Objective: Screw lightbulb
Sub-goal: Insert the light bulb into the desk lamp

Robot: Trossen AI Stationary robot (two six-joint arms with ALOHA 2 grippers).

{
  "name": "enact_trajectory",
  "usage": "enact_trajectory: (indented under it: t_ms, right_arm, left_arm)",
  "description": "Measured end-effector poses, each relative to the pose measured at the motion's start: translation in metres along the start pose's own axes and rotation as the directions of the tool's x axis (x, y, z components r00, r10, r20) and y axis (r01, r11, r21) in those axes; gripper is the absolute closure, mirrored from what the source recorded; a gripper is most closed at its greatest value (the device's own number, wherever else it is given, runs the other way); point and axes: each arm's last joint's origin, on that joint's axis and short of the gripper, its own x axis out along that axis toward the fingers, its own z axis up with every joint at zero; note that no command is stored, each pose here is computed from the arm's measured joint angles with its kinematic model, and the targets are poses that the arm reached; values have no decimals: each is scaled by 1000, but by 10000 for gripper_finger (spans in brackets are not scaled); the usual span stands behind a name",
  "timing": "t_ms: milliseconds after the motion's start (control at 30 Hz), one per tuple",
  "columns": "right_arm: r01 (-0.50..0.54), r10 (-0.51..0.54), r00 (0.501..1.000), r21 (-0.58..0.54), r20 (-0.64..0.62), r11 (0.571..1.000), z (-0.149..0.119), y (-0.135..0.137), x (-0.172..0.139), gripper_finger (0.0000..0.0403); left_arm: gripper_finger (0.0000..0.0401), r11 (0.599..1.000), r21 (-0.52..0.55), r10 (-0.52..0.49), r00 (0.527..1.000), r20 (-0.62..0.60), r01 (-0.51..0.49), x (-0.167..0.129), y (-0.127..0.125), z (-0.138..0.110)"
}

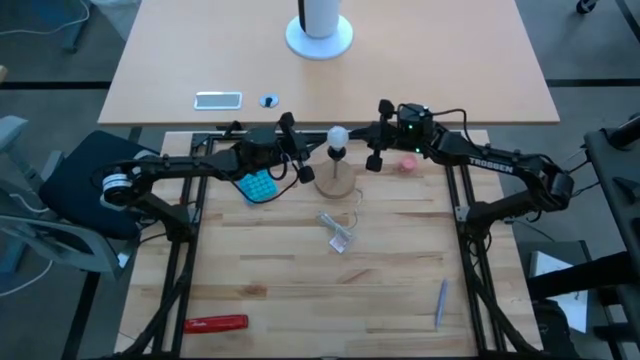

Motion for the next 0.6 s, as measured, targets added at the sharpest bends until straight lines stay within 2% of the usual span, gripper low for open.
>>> enact_trajectory:
  t_ms: [400, 600]
  right_arm:
    - [-22, 22, 999, 11, 34, 1000, 3, 1, 1, 403]
    - [-66, 65, 996, 6, 63, 998, 4, 4, 1, 403]
  left_arm:
    - [401, 1000, -6, -23, 999, 36, 23, 0, -1, 3]
    - [401, 1000, -13, -23, 999, 37, 23, 0, -1, 3]
